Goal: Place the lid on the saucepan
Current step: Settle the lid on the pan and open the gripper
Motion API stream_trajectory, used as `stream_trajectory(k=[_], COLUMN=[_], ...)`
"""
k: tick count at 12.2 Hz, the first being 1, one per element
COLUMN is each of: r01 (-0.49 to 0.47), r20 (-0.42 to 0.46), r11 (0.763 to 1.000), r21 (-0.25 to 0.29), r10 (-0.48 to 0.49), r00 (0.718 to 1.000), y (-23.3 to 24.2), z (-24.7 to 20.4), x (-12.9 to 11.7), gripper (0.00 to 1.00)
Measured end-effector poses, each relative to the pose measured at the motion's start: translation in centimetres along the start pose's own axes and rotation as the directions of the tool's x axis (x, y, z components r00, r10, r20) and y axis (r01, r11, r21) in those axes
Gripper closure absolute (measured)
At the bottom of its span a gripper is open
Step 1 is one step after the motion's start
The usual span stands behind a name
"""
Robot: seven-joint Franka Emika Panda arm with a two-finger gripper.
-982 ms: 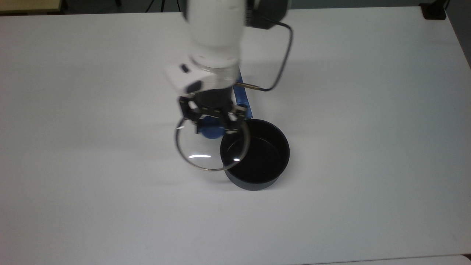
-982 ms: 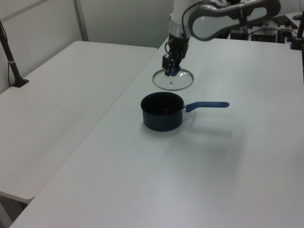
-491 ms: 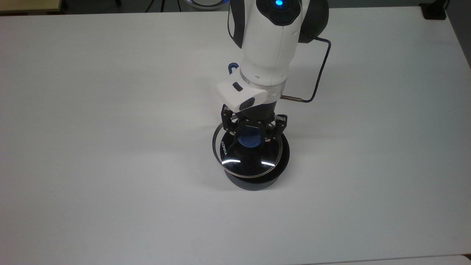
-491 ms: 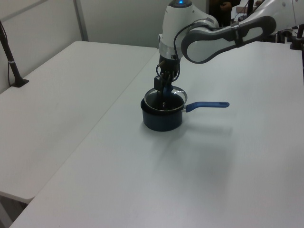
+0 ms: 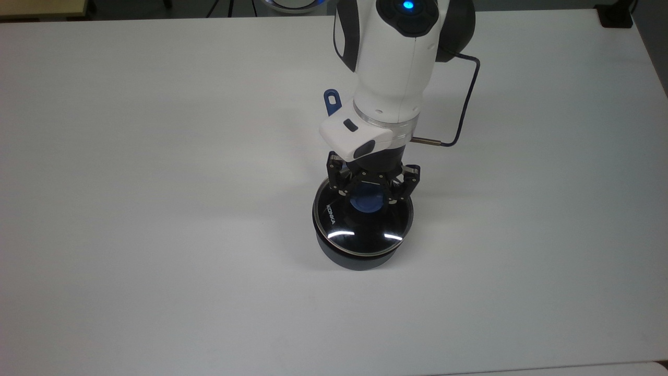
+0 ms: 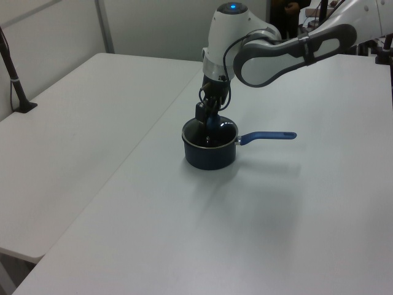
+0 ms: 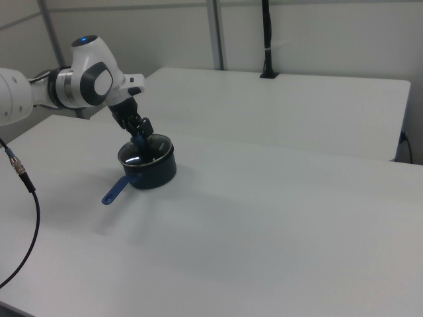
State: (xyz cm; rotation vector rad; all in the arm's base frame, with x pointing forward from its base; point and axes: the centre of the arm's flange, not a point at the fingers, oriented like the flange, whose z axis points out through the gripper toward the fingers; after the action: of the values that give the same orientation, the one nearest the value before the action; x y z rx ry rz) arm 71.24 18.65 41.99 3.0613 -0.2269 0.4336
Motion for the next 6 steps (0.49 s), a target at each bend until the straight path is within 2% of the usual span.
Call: stream_trajectory(k=[4,5,6], r01=[-0.006,-0.005,-0.005], r20=[-0.01,-0.009,-0.008], r11=[1.0,1.0,1.0], r21=[0.0,0.0,0.0], r10=[0.006,0.005,0.005], r00=[1.0,1.0,1.0], y=[-0.41,-0.44,-0.49], z=[0.4,0.46,0.58], x=[0.24,0.22,0.18], gripper=[0.4,0.36,0.25])
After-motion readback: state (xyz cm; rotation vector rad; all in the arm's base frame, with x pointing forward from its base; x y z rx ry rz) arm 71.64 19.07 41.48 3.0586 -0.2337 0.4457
